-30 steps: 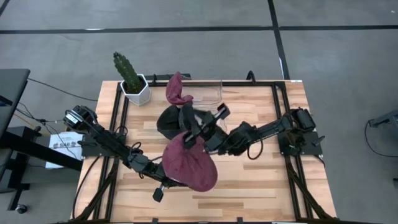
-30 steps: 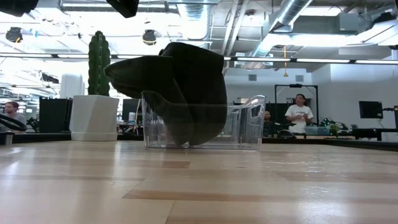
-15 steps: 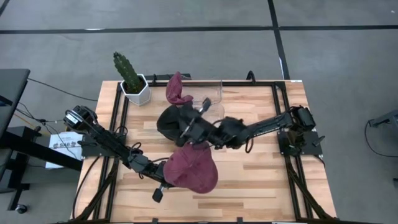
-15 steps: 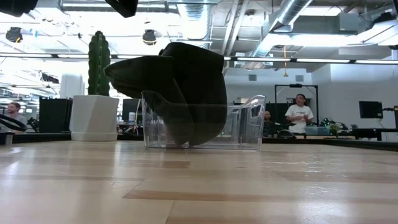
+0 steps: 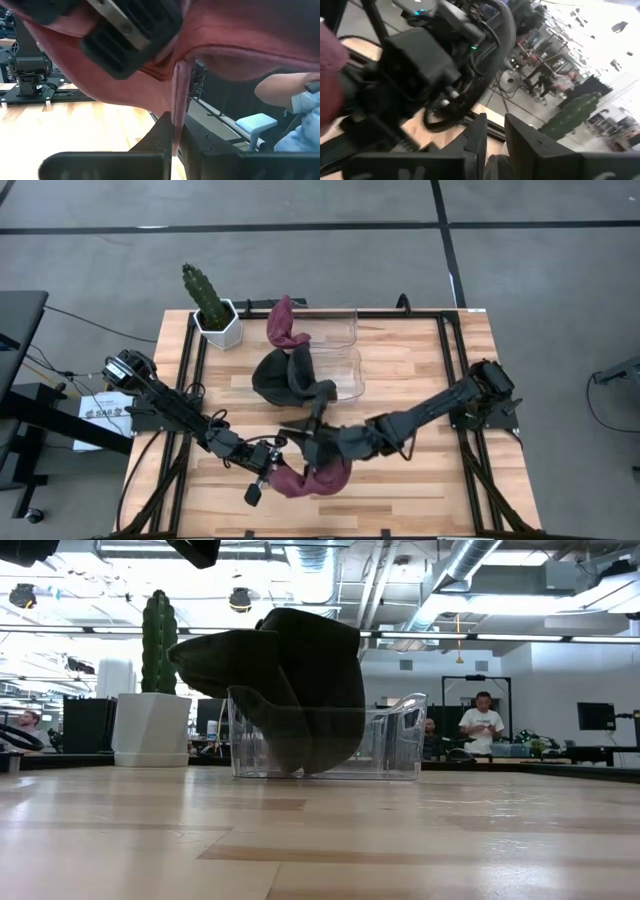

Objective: Pick & Place hat
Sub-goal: Put the red cap into the top transparent bin

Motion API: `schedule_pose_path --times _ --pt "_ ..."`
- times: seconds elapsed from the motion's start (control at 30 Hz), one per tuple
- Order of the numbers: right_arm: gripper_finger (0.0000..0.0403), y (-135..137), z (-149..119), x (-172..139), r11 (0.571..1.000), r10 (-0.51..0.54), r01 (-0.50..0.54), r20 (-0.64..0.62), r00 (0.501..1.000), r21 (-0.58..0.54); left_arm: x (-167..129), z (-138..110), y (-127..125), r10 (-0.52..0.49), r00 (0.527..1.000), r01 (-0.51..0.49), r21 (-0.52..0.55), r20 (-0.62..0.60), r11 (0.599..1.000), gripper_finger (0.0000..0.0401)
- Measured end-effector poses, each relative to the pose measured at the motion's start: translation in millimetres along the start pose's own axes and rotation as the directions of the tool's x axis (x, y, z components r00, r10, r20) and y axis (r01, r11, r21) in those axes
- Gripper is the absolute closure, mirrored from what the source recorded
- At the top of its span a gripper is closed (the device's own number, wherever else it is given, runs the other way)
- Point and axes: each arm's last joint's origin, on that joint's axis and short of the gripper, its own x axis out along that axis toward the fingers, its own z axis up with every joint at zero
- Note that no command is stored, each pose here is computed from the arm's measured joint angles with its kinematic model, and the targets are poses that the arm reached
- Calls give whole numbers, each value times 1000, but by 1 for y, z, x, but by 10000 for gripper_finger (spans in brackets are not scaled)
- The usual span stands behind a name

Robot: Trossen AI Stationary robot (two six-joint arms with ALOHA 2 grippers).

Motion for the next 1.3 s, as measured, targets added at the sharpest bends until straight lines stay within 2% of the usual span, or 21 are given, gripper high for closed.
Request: schedule_pose_path --times 0.13,0.23,0.5,0.67,0.77,0.87,0.93,1.07,1.3 --pt "343 11 10 -15 996 -21 20 -13 1000 -81 0 0 0 0 1000 0 0 0 1000 386" --pt "343 5 21 -29 991 -47 47 0 999 -122 0 0 0 2 1000 -2 0 2 1000 386" --pt "343 -58 49 -75 976 -211 212 14 977 -41 0 1 1 11 1000 -11 -1 7 1000 386" --pt "343 -111 51 -99 912 -406 410 -101 908 16 0 2 1 12 1000 -12 -3 12 1000 386" --pt "343 -140 49 -112 850 -486 507 -155 860 143 0 0 0 9 1000 -9 -4 -1 1000 386" --pt "343 -156 47 -119 804 -506 532 -165 847 265 0 1 0 7 1000 -7 -5 3 1000 386" --pt "343 -154 45 -120 807 -487 513 -164 858 292 0 1 0 9 1000 -9 -5 3 1000 386" --pt "343 -136 42 -122 854 -413 450 -185 892 262 0 1 0 8 1000 -7 -5 6 1000 386" --pt "343 -76 31 -102 907 -313 366 -250 916 208 0 1 0 7 1000 -7 -6 8 1000 386"
